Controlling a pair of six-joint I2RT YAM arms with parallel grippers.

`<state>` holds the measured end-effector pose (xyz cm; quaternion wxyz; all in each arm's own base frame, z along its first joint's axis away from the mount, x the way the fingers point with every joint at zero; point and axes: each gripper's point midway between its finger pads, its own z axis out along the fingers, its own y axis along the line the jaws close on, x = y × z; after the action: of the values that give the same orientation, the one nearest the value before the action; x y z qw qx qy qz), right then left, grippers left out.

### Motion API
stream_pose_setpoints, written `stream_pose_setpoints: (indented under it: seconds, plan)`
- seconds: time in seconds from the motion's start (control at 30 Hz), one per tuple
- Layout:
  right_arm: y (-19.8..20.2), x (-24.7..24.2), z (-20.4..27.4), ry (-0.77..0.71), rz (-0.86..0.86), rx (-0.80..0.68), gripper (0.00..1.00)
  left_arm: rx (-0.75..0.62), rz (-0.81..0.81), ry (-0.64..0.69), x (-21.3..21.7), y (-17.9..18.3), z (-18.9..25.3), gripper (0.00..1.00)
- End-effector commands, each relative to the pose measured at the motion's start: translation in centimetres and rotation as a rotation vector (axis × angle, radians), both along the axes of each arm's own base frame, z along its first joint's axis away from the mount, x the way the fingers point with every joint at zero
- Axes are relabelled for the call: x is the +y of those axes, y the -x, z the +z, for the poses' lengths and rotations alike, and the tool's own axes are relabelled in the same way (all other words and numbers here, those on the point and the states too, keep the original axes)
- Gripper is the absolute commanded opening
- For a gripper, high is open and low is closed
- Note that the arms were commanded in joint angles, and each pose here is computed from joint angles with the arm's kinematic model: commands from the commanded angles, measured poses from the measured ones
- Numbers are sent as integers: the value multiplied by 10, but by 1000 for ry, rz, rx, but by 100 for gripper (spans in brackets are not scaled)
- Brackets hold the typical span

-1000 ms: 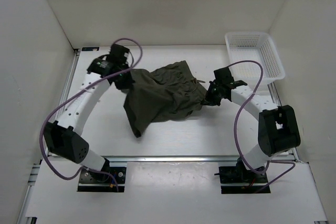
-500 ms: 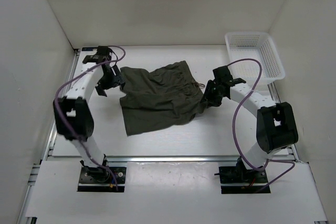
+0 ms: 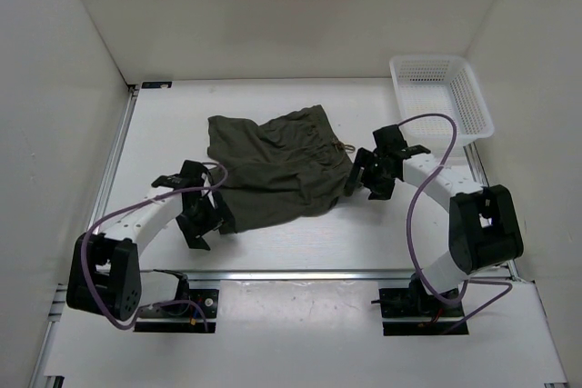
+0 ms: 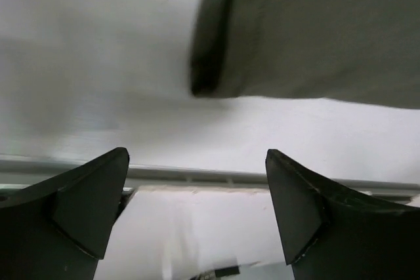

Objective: Fold and stack the shorts
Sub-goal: Flatten the shorts out

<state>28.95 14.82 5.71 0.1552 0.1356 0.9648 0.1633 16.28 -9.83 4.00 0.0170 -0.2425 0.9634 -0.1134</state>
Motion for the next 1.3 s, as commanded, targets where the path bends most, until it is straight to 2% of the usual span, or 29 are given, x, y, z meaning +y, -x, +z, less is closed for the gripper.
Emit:
stream_pose_setpoints:
  seconds: [0.0, 0.03, 0.07, 0.1, 0.23, 0.3, 0.33, 0.4, 0.43, 0.47, 0.57, 0.7, 0.73, 0.8, 0.83, 0.93, 0.97, 1.0, 1.1, 1.13, 1.17, 1.2, 1.23, 1.27]
  plan:
    - [-2, 3, 5, -55, -13, -19, 79, -155, 19, 72, -20, -41, 18, 94]
    - [-3, 6, 4, -67, -7, -16, 72, -155, 19, 71, -21, -44, 16, 90]
    - [-7, 9, 6, -82, -2, -32, 69, -126, 20, 64, -21, -44, 8, 81]
    - [-8, 10, 3, -85, -11, -26, 67, -127, 20, 64, -22, -49, 7, 77]
    - [-19, 14, -6, -107, -29, -4, 61, -86, -12, 55, -30, -48, -10, 73]
    - [-21, 17, -8, -117, -25, -7, 53, -65, -21, 50, -31, -45, -14, 69]
    - [-23, 17, -11, -120, -33, -3, 49, -63, -12, 51, -32, -47, -16, 58]
    - [-26, 18, -7, -123, -32, -14, 35, -73, -10, 44, -32, -53, -15, 40]
    - [-30, 19, -6, -124, -32, -17, 27, -77, -8, 31, -30, -54, -16, 28]
    - [-30, 19, -6, -124, -32, -17, 14, -90, -22, 32, -30, -57, -13, 10]
    - [-48, 25, 10, -140, -29, -67, 0, -148, 0, 43, -20, -80, 0, 10]
    - [-75, 19, 35, -101, -46, -126, 0, -261, 32, 17, 2, -129, 53, 10]
    - [-95, 17, 63, -117, -63, -185, 0, -362, 52, 17, 8, -158, 92, 10]
    - [-116, 15, 92, -134, -78, -247, 0, -402, 69, -7, 18, -176, 123, 10]
    - [-134, 15, 125, -151, -85, -314, 0, -511, 87, -5, 26, -201, 168, 10]
    - [-154, 8, 175, -160, -86, -410, 0, -569, 112, -22, 44, -217, 214, 10]
    - [-153, 8, 186, -161, -86, -415, 0, -648, 123, -20, 48, -224, 248, 10]
    - [-153, 4, 211, -150, -73, -479, 0, -655, 123, -27, 52, -221, 256, 10]
    - [-135, 0, 227, -152, -65, -511, 0, -685, 138, -21, 58, -208, 267, 10]
    - [-122, -3, 204, -138, -66, -458, 0, -680, 128, 1, 54, -203, 263, 10]
    - [-111, -9, 207, -126, -79, -477, 0, -624, 124, 7, 52, -194, 236, 10]
    - [-100, -11, 195, -119, -80, -450, 0, -623, 124, 8, 51, -182, 231, 10]
    - [-79, -18, 154, -85, -87, -360, 0, -594, 119, 19, 49, -173, 217, 10]
    - [-64, -18, 139, -70, -81, -329, 0, -564, 130, 23, 48, -163, 202, 10]
